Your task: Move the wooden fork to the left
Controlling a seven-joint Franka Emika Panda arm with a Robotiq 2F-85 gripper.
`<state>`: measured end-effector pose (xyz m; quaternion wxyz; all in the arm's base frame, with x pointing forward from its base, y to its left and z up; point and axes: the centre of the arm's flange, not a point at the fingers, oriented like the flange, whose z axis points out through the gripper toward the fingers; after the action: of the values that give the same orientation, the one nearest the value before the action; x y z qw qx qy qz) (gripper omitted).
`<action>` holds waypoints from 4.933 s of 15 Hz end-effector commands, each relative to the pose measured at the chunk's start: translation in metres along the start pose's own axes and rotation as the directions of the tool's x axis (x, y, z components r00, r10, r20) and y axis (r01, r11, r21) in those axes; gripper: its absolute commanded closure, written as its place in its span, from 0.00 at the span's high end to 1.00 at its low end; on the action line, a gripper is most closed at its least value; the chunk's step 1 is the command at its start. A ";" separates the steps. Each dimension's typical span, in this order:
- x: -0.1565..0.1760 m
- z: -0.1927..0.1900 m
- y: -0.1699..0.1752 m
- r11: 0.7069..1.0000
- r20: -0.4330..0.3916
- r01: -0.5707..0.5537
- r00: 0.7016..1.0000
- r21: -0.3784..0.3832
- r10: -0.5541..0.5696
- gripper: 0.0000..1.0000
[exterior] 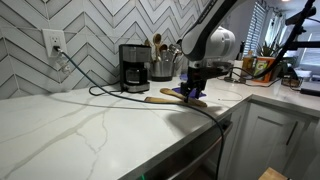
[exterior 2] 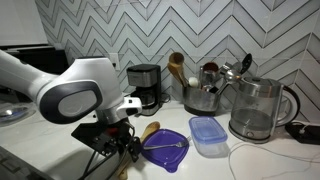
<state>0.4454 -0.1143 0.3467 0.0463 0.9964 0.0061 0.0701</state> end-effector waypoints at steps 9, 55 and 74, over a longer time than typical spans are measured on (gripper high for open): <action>0.005 -0.003 0.009 1.000 -0.027 -0.002 1.000 0.006 0.002 0.07; -0.044 -0.201 -0.296 0.362 -0.271 0.930 0.333 -0.065 -0.903 0.07; 0.023 -0.076 -0.445 0.160 -0.241 0.987 0.153 -0.010 -0.958 0.07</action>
<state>0.4362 0.3277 0.3988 0.0031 0.7566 0.6422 0.1228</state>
